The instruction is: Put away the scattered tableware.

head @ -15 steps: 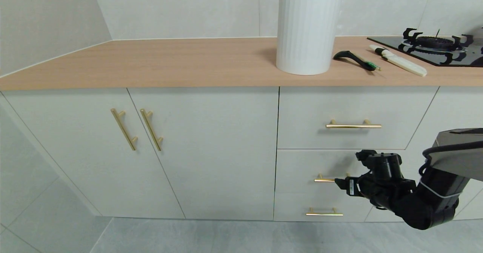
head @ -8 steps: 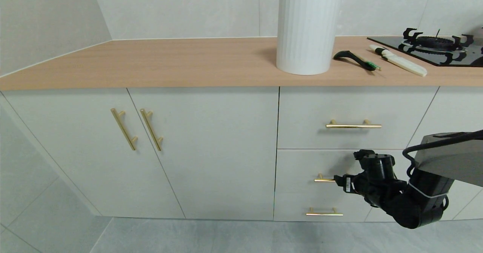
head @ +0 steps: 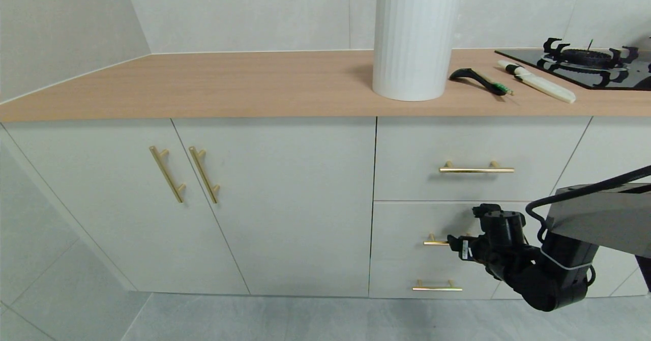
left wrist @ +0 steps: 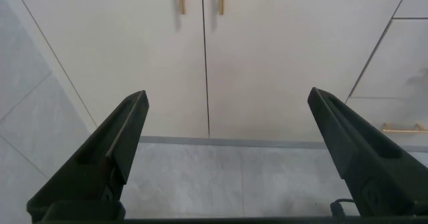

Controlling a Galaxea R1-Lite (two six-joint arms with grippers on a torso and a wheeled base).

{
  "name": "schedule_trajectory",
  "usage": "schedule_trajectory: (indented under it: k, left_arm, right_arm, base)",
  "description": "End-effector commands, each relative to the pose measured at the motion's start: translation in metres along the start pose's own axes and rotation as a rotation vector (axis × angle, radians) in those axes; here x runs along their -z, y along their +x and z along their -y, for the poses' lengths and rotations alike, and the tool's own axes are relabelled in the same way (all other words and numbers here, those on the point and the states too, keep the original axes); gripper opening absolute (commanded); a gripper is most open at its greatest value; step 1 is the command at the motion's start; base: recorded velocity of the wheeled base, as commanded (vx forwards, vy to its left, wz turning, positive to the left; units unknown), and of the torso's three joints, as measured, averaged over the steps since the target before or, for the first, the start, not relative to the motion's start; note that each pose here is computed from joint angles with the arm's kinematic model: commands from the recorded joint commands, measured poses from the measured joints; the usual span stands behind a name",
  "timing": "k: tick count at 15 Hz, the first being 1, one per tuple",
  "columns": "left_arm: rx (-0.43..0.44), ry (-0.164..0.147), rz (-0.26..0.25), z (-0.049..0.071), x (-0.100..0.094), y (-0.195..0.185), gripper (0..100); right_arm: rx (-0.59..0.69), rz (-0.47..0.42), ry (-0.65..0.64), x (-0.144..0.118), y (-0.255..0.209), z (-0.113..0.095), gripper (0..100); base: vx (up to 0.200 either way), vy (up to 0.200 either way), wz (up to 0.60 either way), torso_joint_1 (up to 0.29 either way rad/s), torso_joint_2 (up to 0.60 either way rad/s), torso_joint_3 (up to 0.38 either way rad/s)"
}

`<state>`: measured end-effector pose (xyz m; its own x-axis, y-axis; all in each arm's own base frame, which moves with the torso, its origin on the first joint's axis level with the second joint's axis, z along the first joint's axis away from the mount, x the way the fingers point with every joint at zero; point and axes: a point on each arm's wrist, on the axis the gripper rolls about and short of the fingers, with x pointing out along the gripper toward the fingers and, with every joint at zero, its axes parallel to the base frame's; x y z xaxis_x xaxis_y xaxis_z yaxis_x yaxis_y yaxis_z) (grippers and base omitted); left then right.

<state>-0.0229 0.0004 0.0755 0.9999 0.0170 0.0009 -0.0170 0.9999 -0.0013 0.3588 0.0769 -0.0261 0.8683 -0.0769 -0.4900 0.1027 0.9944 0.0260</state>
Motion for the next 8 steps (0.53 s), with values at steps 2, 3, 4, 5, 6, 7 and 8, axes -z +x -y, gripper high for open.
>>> schedule_trajectory:
  k: [2, 3, 4, 5, 6, 7, 8]
  left_arm:
    - [0.000, 0.000, -0.001, 0.000, 0.000, 0.000, 100]
    - [0.000, 0.000, -0.001, 0.000, 0.000, 0.000, 100]
    - [-0.001, 0.000, -0.001, 0.000, 0.000, 0.000, 100]
    - [0.000, 0.000, -0.001, 0.000, 0.000, 0.000, 100]
    - [0.000, 0.000, -0.001, 0.000, 0.000, 0.000, 100]
    - [-0.001, -0.002, -0.001, 0.000, 0.000, 0.000, 100]
    - [-0.001, 0.000, -0.001, 0.000, 0.000, 0.000, 100]
  right_arm:
    - [0.003, -0.028, -0.017, 0.006, -0.002, 0.001, 100]
    - [0.004, -0.032, -0.025, 0.006, -0.002, 0.002, 100]
    - [0.004, -0.032, -0.028, 0.006, -0.002, 0.002, 100]
    - [0.004, -0.033, -0.030, 0.006, -0.005, 0.002, 100]
    - [0.006, -0.045, -0.045, 0.005, -0.011, 0.004, 100]
    - [-0.004, -0.054, -0.069, -0.006, -0.029, 0.006, 100]
    - [-0.017, -0.081, -0.082, -0.017, -0.047, 0.009, 100]
  base:
    - [0.000, 0.000, 0.00, 0.000, 0.00, 0.000]
    - [0.000, 0.000, 0.00, 0.000, 0.00, 0.000]
    - [0.000, 0.000, 0.00, 0.000, 0.00, 0.000]
    - [0.000, 0.000, 0.00, 0.000, 0.00, 0.000]
    - [0.000, 0.000, 0.00, 0.000, 0.00, 0.000]
    - [0.000, 0.000, 0.00, 0.000, 0.00, 0.000]
    - [0.000, 0.000, 0.00, 0.000, 0.00, 0.000]
